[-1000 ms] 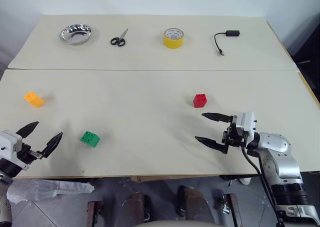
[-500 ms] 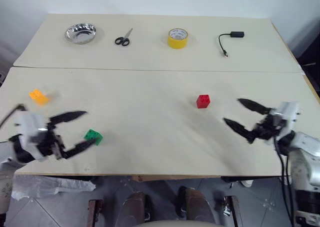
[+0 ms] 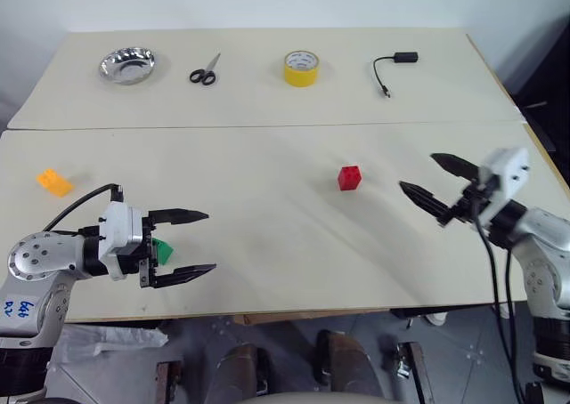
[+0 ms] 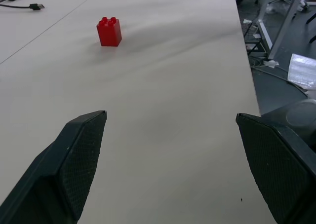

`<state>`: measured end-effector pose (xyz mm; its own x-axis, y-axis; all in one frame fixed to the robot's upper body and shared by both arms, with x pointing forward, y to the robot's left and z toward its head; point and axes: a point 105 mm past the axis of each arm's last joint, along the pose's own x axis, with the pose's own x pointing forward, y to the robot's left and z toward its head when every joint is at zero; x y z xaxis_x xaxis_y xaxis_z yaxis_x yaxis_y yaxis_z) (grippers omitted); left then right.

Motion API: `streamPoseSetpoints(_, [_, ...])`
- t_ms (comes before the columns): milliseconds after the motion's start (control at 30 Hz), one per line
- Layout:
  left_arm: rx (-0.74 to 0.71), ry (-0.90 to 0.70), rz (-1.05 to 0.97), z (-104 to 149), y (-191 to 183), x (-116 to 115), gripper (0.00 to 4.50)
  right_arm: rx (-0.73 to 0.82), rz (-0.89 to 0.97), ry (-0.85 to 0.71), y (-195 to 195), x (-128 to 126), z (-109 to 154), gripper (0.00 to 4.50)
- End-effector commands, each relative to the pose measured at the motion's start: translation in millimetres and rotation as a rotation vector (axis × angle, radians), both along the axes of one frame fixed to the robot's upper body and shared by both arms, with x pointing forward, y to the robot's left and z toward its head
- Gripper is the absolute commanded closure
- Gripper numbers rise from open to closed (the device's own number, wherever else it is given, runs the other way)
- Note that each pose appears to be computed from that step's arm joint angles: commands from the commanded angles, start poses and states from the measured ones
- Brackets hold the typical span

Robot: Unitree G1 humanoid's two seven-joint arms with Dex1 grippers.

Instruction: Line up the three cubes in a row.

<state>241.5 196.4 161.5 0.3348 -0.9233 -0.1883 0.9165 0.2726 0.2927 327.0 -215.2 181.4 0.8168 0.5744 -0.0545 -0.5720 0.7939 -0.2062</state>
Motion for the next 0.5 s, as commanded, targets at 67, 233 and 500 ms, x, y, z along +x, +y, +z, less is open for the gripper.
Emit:
streamPoseSetpoints(67, [0.017, -0.053, 0.017, 4.7, 2.6, 1.5, 0.04, 0.028, -0.096, 0.105, 24.7, 18.5, 7.8, 0.00])
streamPoseSetpoints(233, [0.000, -0.029, 0.006, 1.6, -2.3, 0.8, 0.04, -0.007, -0.183, 0.181, 61.1, 48.3, -0.8, 0.00])
streamPoseSetpoints(500, [-0.015, -0.038, 0.041, 0.9, -0.6, -1.0, 0.04, -0.048, -0.300, 0.219, 69.1, 61.5, -18.2, 0.00])
